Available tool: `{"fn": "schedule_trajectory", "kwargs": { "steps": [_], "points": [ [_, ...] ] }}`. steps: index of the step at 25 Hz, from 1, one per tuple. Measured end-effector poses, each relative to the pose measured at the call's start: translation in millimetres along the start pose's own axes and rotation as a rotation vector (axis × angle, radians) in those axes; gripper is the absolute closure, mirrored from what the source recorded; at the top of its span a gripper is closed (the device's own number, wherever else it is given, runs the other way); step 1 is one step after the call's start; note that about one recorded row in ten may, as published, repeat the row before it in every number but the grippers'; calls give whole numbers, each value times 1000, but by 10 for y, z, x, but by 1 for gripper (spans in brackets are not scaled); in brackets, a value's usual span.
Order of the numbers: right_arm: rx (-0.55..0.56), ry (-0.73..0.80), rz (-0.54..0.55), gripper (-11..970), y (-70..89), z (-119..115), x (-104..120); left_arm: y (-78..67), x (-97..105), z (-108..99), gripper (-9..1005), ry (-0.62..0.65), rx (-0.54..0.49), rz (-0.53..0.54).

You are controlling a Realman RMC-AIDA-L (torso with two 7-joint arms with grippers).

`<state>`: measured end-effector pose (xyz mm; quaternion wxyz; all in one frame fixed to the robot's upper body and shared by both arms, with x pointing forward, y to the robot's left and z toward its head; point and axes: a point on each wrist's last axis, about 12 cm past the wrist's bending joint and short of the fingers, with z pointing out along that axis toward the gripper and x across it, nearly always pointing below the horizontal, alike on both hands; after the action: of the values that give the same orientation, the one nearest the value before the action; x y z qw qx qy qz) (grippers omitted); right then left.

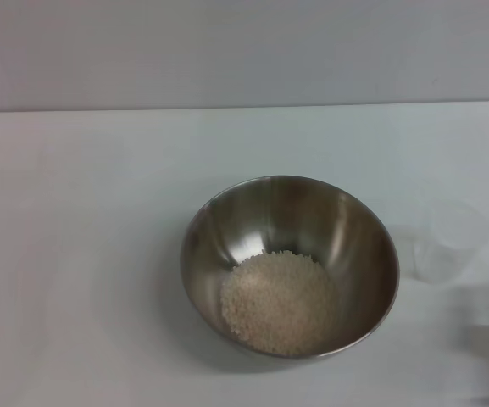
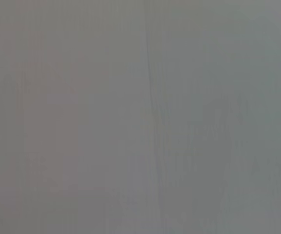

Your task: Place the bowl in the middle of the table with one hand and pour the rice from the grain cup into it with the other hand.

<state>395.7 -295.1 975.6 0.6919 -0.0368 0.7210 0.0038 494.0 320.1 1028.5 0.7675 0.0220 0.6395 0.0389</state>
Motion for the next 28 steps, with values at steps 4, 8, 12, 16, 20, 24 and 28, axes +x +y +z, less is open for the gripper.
{"fn": "schedule_trajectory", "kwargs": {
  "steps": [4,8,12,16,20,24,28],
  "points": [
    [134,-55,16,409,-183,-146,-46,-2,5,-10,137,3,1,0],
    [291,-191,16,386,-392,-363,-186,8,12,-22,137,8,-3,-3],
    [342,-250,-4,363,-471,-445,-253,13,16,-32,137,10,-6,-4],
    [378,-283,-16,340,-520,-474,-291,34,28,-70,137,17,-14,-6],
    [384,-303,-17,284,-517,-476,-313,42,33,-84,137,19,-18,-6],
    [380,-319,-21,216,-502,-446,-332,55,41,-109,137,24,-23,-7],
    [378,-327,-22,216,-496,-432,-343,67,42,-118,137,24,-31,-9]
  ]
}}
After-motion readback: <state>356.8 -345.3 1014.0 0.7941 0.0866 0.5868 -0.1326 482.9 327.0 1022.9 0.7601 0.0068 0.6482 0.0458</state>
